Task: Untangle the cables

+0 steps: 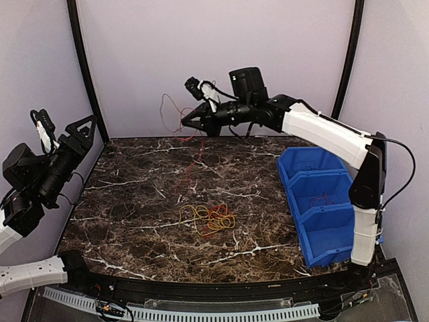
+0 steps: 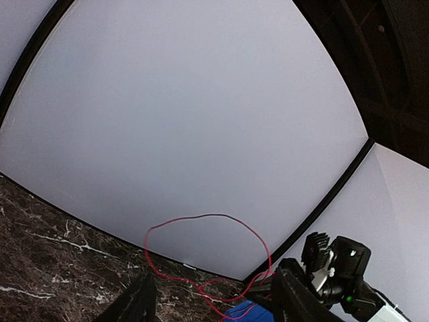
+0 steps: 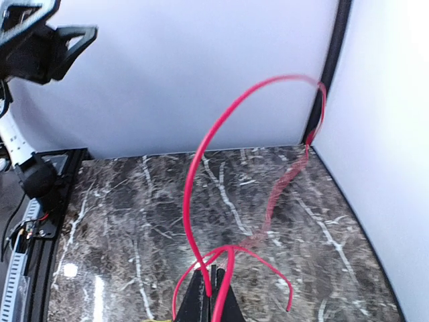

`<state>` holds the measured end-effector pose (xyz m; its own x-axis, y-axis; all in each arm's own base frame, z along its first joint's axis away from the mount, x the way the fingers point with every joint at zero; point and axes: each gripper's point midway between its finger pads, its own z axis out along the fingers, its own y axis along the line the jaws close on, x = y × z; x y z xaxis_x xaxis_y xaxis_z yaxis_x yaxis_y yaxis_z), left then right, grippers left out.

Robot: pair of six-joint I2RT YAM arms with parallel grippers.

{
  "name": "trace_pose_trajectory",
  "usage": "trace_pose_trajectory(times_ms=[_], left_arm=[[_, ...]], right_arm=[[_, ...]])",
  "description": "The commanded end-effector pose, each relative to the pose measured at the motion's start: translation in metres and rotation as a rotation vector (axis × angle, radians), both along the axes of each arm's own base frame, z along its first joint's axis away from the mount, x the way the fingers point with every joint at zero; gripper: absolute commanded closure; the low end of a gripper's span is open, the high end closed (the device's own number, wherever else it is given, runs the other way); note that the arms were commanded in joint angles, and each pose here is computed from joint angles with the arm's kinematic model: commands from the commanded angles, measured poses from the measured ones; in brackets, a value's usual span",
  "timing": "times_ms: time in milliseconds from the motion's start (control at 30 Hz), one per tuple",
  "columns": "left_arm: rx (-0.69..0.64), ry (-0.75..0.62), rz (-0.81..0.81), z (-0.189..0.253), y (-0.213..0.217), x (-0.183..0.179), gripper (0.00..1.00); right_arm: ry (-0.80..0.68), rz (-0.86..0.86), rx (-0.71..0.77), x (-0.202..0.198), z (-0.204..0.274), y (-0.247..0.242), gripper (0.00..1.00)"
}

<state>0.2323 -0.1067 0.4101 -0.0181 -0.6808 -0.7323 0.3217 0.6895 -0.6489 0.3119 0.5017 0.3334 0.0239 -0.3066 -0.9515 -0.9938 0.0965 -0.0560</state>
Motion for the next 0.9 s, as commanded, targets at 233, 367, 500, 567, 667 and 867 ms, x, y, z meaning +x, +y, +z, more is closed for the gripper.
trace_pose_trajectory(times_ms=[233, 367, 500, 567, 667, 867], left_arm=[[0.311, 0.015, 0.129, -0.008, -0.016, 0.036, 0.36], [0.464, 0.008, 0.118, -0.012, -0.047, 0.065, 0.35], [0.618, 0.05, 0.083, -0.028, -0.084, 0.101, 0.32], [0.67, 0.045, 0.082, -0.036, -0.098, 0.116, 0.32], [0.729, 0.032, 0.114, -0.054, -0.105, 0.132, 0.32], [0.806, 0.053, 0.215, -0.083, -0.088, 0.153, 0.32]], right_arm=[[-0.176, -0.236, 0.027, 0.051, 0.073, -0.121, 1.0], [-0.175, -0.32, -0.008, 0.051, 0.065, -0.167, 1.0], [-0.181, -0.4, -0.028, 0.044, 0.069, -0.212, 1.0], [-0.192, -0.438, -0.019, 0.035, 0.078, -0.235, 1.0], [-0.229, -0.502, -0.018, 0.018, 0.091, -0.268, 1.0], [-0.249, -0.588, -0.072, -0.001, 0.084, -0.325, 1.0]])
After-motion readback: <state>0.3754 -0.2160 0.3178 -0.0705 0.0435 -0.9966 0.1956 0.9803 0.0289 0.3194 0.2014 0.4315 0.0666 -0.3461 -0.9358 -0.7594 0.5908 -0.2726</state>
